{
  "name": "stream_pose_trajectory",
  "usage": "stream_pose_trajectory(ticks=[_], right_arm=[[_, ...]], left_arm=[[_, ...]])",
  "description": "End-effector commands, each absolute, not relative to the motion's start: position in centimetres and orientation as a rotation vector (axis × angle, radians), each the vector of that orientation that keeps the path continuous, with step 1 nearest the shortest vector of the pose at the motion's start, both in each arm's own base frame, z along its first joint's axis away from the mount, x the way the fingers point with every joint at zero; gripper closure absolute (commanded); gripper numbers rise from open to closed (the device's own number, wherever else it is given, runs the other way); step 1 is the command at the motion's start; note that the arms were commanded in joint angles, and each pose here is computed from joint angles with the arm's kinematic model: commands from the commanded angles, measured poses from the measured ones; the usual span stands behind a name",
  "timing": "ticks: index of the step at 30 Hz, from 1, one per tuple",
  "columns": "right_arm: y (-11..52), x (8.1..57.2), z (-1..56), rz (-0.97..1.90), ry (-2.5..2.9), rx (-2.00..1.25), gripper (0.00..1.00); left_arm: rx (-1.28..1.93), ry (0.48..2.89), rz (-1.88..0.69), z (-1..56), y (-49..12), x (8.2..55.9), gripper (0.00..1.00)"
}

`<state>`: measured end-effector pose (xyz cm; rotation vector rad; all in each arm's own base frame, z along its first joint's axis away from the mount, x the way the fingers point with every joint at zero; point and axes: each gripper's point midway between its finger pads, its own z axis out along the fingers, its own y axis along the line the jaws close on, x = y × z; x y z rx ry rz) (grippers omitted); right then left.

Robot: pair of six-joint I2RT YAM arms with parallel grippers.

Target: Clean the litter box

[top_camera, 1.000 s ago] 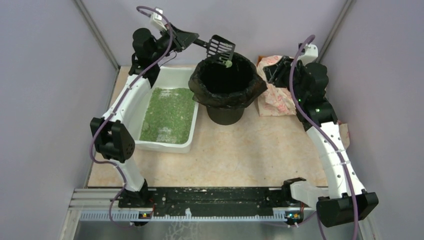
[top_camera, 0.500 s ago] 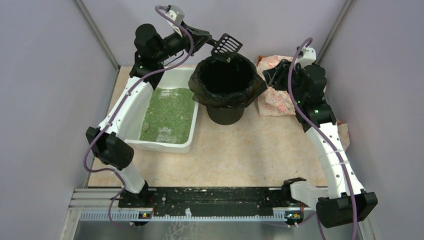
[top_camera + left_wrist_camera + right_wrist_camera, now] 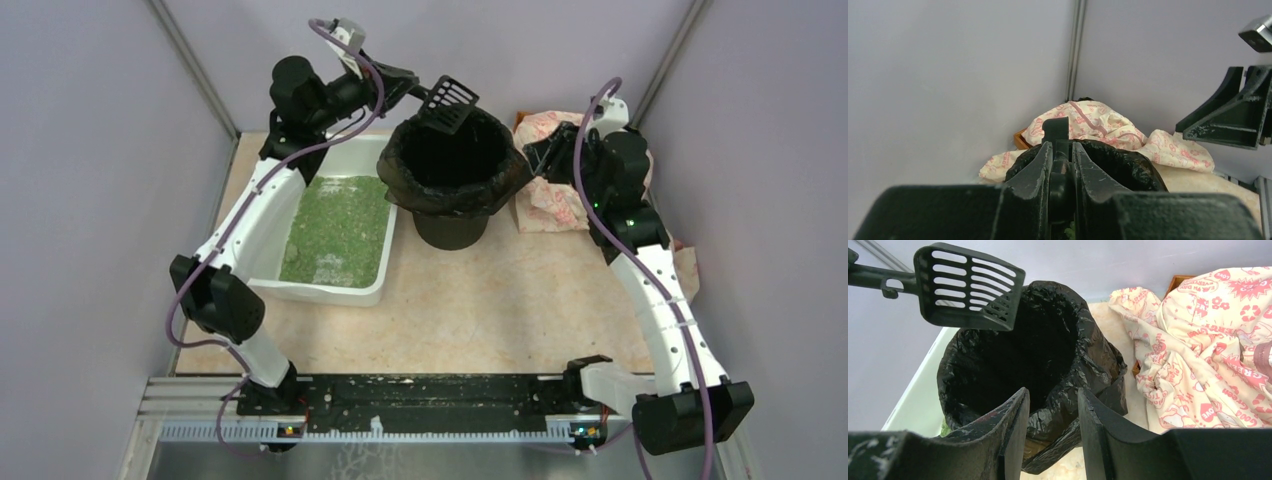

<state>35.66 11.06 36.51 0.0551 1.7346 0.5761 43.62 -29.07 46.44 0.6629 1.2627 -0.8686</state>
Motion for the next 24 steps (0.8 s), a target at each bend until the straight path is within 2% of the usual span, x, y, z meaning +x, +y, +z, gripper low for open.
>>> stream_pose_trajectory(ticks=[1, 5, 8, 13, 18, 24], right_arm=[[10.8, 35.5, 38.2, 0.589, 1.67, 0.059, 0.59], [10.7, 35.4, 37.8, 0.586, 1.678, 0.064, 0.59], [10.9, 35.5, 37.3, 0.597, 1.688, 0.061, 0.59], [11.1, 35.7, 37.3, 0.606, 1.687, 0.06, 0.59], [11.0, 35.7, 36.7, 0.602, 1.7, 0.065, 0.59], [11.3, 36.2, 36.3, 0.613, 1.709, 0.061, 0.59]], left_arm=[[0.341, 1.203, -0.883, 51.6, -23.8, 44.0, 1.0], [-0.041, 1.072, -1.158, 52.1, -14.2, 44.1, 1.0], [-0.163, 0.977, -1.279, 51.4, -9.4, 43.6, 1.0], [-0.409, 1.064, -1.075, 47.0, -2.9, 44.0, 1.0], [-0.649, 1.112, -0.892, 41.3, 2.3, 42.0, 1.0], [-0.735, 1.318, -0.765, 34.8, 2.8, 41.1, 1.0]])
